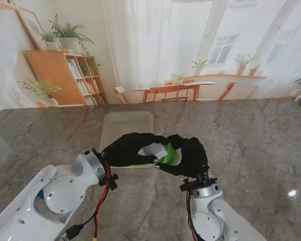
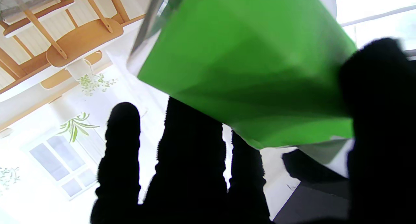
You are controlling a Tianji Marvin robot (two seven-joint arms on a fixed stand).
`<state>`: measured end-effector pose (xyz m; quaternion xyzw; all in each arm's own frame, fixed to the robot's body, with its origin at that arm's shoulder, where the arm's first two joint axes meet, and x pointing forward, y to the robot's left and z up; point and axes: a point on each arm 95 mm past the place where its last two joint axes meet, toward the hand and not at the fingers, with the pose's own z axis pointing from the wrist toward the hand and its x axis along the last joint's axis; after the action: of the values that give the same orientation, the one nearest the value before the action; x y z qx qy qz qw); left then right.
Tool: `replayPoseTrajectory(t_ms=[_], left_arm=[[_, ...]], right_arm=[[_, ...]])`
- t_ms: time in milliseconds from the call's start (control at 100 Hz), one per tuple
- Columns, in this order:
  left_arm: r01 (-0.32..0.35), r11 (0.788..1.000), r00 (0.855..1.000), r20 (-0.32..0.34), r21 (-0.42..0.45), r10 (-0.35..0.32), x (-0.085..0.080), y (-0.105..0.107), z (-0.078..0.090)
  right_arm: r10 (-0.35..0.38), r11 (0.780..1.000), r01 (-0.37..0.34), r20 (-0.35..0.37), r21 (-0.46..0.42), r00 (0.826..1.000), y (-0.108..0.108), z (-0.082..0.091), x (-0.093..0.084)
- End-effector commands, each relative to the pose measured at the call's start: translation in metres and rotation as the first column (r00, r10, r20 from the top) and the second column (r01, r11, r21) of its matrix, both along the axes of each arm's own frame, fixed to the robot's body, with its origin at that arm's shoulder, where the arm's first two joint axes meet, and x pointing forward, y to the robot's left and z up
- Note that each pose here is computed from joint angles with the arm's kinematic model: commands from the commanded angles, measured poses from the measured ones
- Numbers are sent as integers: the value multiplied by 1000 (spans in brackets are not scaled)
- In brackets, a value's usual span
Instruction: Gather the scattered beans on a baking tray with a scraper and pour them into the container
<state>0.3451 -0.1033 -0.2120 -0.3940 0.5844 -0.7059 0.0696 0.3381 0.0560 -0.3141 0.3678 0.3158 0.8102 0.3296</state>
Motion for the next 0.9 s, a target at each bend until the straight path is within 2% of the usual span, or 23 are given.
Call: replayPoseTrajectory(t_ms=[0,190,340,440,580,760,890], left_arm=[[27,998,999,20,58,-28,0,2,-2],[88,982,992,80,170,-103,0,6,6],[82,975,984,140,208,-113,3,6,8],[50,980,972,217,195,-92,5,5,8],[18,974,959,271,227,-81,3,9,9],[-14,986,960,277,168,-34,-1,14,10],[-104,992,967,240,68,85,-5,14,8]], right_arm=[[16,1000,-16,5,23,1000,4,6,2],[26,999,-26,-4,43,1000,3,6,3],[30,998,-30,-10,47,999,3,6,3],[31,998,-31,-13,46,999,3,5,3],[30,999,-29,-14,43,999,3,5,3],[25,999,-24,-14,40,1000,2,5,3],[22,999,-21,-12,37,1000,3,5,3]])
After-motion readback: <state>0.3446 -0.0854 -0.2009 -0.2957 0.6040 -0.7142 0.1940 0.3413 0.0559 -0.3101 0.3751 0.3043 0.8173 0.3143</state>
